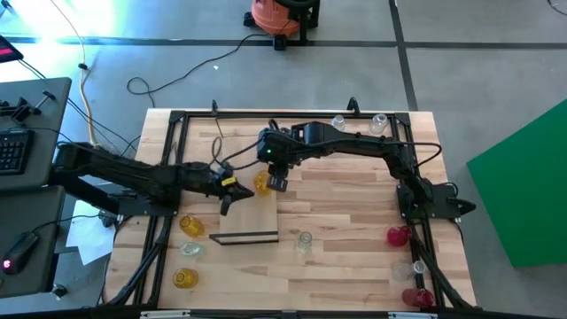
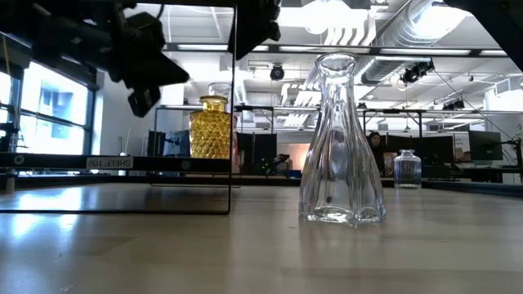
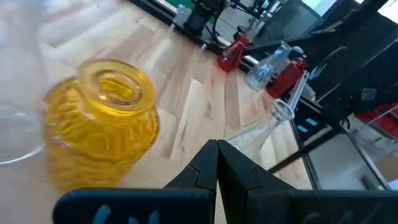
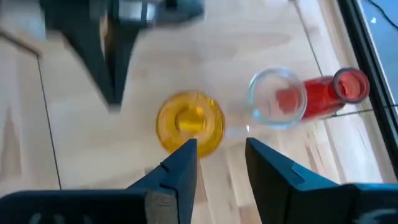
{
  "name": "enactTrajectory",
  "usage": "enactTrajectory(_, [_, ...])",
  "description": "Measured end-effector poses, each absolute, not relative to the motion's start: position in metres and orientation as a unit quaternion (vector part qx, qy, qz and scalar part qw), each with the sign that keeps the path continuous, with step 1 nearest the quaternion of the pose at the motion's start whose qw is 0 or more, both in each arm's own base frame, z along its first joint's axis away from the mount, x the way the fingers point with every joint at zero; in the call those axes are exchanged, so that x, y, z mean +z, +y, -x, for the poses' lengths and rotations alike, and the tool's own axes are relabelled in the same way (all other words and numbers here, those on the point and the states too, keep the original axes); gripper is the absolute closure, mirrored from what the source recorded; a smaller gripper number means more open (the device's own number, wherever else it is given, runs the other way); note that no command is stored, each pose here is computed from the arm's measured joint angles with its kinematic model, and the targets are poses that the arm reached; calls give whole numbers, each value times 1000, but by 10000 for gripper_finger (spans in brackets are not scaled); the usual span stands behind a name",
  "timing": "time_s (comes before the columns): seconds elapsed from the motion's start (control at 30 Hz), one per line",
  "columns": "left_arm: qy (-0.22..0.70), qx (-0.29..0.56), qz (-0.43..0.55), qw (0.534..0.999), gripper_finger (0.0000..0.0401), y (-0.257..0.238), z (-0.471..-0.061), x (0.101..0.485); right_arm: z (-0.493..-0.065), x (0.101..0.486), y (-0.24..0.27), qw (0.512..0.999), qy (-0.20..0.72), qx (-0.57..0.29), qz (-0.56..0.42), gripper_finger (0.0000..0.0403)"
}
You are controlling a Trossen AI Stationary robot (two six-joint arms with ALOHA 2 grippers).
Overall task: Sort vases onto shelf
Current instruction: Put the transparent vase on the shelf aligned with the other transparent vase
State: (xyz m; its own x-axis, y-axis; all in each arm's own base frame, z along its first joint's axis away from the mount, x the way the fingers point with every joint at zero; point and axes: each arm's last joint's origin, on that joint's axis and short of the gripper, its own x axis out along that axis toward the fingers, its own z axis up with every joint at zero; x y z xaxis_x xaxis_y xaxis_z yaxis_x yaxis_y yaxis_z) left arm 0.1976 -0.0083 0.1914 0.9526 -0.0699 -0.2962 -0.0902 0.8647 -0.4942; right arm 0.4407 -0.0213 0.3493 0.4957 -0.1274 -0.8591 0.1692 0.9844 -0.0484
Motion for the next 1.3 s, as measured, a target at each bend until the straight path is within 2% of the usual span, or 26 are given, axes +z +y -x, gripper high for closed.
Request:
enactTrajectory(0.2, [136,49,257,956,401,5,-171,208,-418,359,-36,832,540,-122,28,284])
enactTrajectory(0.4, [68,49,271,959,401,10,-147,229,-376,383,-58,794,584,-167,11,284])
enactTrajectory(0.63, [39,25,273,961,401,9,-127,239,-345,417,-63,827,534,-141,-103,284])
enactTrajectory(0.8, [33,20,273,961,401,8,-119,241,-336,429,-39,835,517,-128,-142,284])
enactTrajectory(1.03, [58,-16,275,960,401,5,-114,238,-342,425,17,816,528,-96,-215,284])
enactTrajectory(1.3, [96,-16,263,960,401,4,-113,231,-350,404,97,799,527,-157,-243,284])
